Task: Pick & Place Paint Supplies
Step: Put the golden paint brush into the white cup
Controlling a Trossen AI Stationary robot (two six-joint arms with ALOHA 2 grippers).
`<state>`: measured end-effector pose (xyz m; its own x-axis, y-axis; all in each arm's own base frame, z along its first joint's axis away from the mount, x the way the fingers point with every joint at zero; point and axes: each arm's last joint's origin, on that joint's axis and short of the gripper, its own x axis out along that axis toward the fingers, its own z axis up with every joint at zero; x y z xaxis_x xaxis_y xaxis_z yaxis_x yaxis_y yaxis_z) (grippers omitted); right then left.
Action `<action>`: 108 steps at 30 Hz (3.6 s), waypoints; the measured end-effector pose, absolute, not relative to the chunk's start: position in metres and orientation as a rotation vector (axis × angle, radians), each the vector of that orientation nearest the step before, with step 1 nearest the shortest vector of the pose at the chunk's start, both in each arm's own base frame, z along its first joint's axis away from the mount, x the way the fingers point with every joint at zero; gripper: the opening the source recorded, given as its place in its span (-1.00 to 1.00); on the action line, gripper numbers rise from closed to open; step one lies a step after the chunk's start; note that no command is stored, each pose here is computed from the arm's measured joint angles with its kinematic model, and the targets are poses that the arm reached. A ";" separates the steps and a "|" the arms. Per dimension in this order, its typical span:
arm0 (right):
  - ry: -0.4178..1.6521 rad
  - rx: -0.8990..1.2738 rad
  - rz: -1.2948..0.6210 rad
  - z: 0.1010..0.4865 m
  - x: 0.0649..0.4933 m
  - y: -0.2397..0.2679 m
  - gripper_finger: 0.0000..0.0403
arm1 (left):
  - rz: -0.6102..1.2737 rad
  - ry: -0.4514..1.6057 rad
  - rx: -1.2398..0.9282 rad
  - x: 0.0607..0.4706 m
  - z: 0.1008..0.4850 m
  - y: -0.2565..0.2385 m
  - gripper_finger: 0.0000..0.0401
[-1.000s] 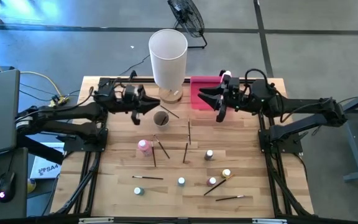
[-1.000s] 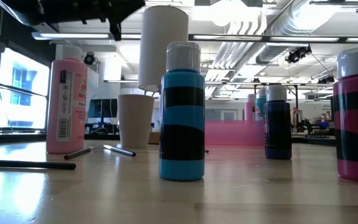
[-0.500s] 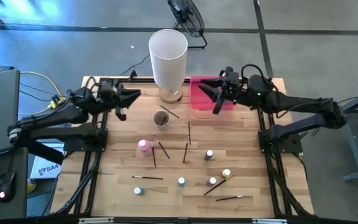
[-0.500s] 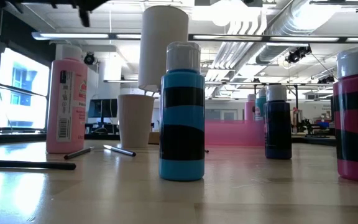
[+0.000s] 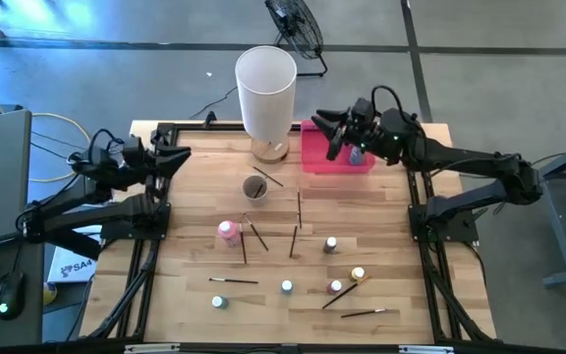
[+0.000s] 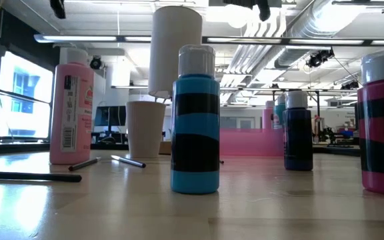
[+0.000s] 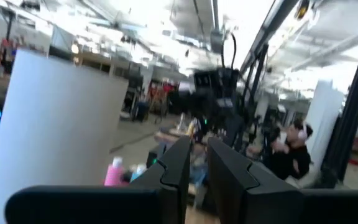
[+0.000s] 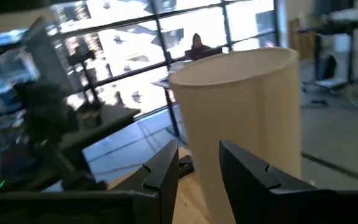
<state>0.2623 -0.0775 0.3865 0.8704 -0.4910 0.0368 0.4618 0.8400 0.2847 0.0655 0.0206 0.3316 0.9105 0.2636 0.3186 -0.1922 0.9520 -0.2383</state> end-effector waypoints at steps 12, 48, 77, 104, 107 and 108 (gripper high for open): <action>-0.206 0.489 -0.609 0.379 0.274 -0.083 -0.46 | 0.522 -0.300 -0.118 0.057 0.323 0.026 -0.73; -0.118 0.294 -0.677 0.429 0.313 -0.029 -0.98 | 0.539 -0.229 -0.172 0.059 0.316 0.027 -0.73; 0.489 0.839 -0.818 0.306 0.357 -0.059 -0.98 | 0.544 -0.170 -0.174 0.059 0.310 0.027 -0.73; 0.597 0.837 -0.863 0.270 0.367 -0.059 -0.97 | 0.543 -0.168 -0.174 0.059 0.310 0.027 -0.73; 0.625 0.846 -0.846 0.265 0.369 -0.058 -0.97 | 0.544 -0.169 -0.175 0.059 0.310 0.027 -0.73; 0.638 0.849 -0.837 0.264 0.370 -0.057 -0.97 | 0.544 -0.168 -0.175 0.059 0.310 0.027 -0.73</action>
